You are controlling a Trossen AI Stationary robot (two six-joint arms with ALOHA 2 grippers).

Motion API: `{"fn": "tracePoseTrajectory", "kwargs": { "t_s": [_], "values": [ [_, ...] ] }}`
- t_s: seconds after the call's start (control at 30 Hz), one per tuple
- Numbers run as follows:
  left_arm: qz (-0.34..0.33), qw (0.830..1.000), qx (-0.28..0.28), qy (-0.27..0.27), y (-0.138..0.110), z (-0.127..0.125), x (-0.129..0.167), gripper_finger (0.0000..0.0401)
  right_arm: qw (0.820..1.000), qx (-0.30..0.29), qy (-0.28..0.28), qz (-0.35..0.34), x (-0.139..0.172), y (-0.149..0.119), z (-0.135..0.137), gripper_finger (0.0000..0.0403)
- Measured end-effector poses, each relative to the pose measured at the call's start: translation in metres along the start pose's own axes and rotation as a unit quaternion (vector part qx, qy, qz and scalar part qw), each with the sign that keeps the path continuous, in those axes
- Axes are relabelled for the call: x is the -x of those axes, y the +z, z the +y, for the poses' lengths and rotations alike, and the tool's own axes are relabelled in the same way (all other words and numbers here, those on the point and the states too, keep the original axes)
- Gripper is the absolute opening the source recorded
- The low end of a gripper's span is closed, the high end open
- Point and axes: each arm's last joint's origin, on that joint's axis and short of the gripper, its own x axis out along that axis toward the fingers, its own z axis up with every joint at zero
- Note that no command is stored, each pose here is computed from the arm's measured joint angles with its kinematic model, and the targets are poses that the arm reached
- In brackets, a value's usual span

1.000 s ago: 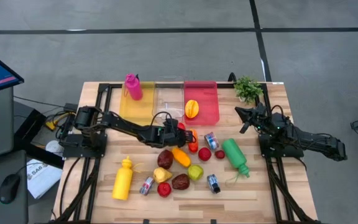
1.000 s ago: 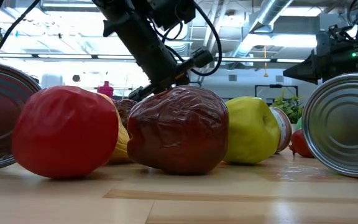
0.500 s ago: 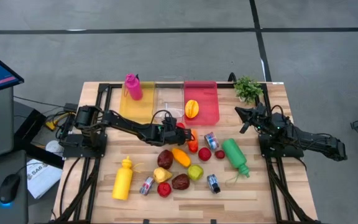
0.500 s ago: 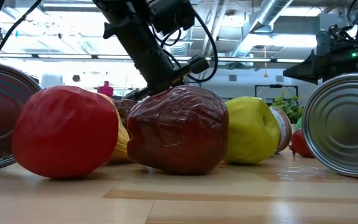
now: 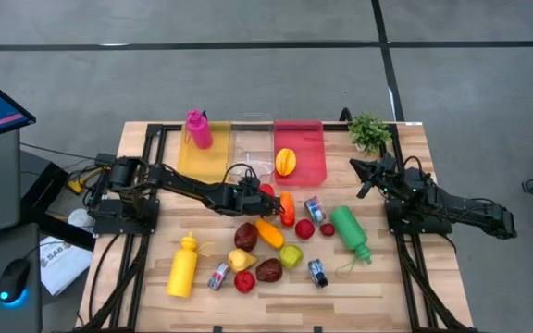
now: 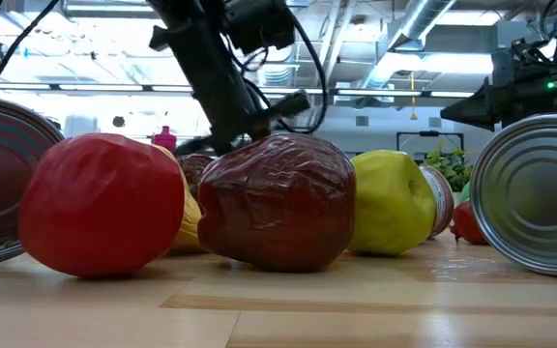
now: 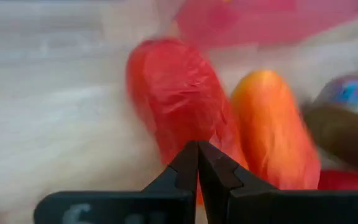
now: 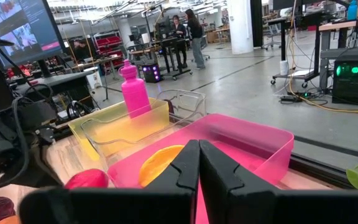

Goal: Pick & Place Food Item
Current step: Put the left orange mango into the pink bin

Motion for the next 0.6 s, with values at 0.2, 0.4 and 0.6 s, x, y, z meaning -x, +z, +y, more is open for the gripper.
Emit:
{"fn": "tracePoseTrajectory", "kwargs": {
  "t_s": [0.2, 0.4, 0.6],
  "values": [
    [0.038, 0.999, -0.009, 0.022, 0.001, 0.008, 0.039, 0.0000, 1.000, 0.000, 0.000, 0.001, 0.000, 0.000, 0.000, 0.0006],
    [-0.016, 1.000, 0.016, 0.012, 0.013, 0.012, 0.075, 0.0000, 1.000, 0.001, -0.001, 0.002, 0.000, 0.000, 0.000, 0.0006],
    [-0.064, 0.996, 0.031, -0.055, 0.014, -0.008, 0.053, 0.0000, 1.000, 0.002, -0.003, 0.006, -0.001, -0.001, 0.000, 0.0006]
  ]
}}
